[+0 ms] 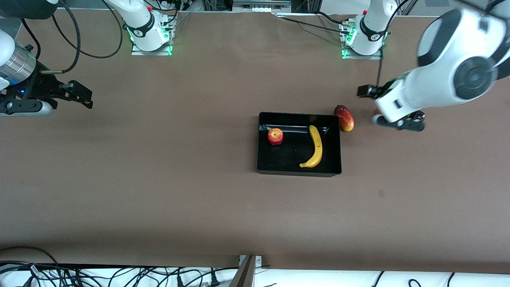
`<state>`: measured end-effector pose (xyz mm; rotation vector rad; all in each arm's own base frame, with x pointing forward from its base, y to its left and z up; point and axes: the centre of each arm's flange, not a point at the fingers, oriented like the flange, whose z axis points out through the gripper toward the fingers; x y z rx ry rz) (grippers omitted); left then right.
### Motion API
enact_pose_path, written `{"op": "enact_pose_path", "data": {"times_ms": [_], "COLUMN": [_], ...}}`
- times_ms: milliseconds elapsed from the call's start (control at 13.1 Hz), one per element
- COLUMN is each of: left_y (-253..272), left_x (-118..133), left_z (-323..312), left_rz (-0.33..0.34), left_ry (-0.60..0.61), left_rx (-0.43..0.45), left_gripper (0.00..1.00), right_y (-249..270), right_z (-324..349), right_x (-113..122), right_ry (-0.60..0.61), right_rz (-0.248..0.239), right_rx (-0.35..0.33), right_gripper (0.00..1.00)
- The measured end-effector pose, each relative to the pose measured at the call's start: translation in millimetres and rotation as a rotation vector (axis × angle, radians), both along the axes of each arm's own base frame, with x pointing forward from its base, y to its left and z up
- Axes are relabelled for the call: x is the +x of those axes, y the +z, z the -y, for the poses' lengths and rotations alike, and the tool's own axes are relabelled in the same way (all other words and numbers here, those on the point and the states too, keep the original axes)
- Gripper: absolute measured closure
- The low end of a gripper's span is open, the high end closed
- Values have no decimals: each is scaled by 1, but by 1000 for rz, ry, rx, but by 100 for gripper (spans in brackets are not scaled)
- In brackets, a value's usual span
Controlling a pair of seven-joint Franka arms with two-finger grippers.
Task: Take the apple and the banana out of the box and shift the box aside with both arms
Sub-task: 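Reach the left gripper into the black tray toward the red apple, then close the left gripper around the red apple in the tray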
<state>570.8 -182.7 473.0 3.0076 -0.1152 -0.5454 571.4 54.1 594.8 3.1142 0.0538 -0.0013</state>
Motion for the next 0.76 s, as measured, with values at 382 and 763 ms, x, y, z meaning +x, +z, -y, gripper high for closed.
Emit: {"op": "enact_pose_path", "data": {"times_ms": [382,763], "left_y": [-104,-198], "left_x": [18,0], "left_z": [124,204], "left_rz": [138,269], "left_ry": [181,138], "left_rx": [-1,28], "left_gripper": [0,0], "right_y": [-1,-2], "right_z": [0,0], "right_x": [0,1], "right_ry": [0,0], "right_rz": [-1,-2], "right_rx": [0,-1], "right_gripper": [0,0]}}
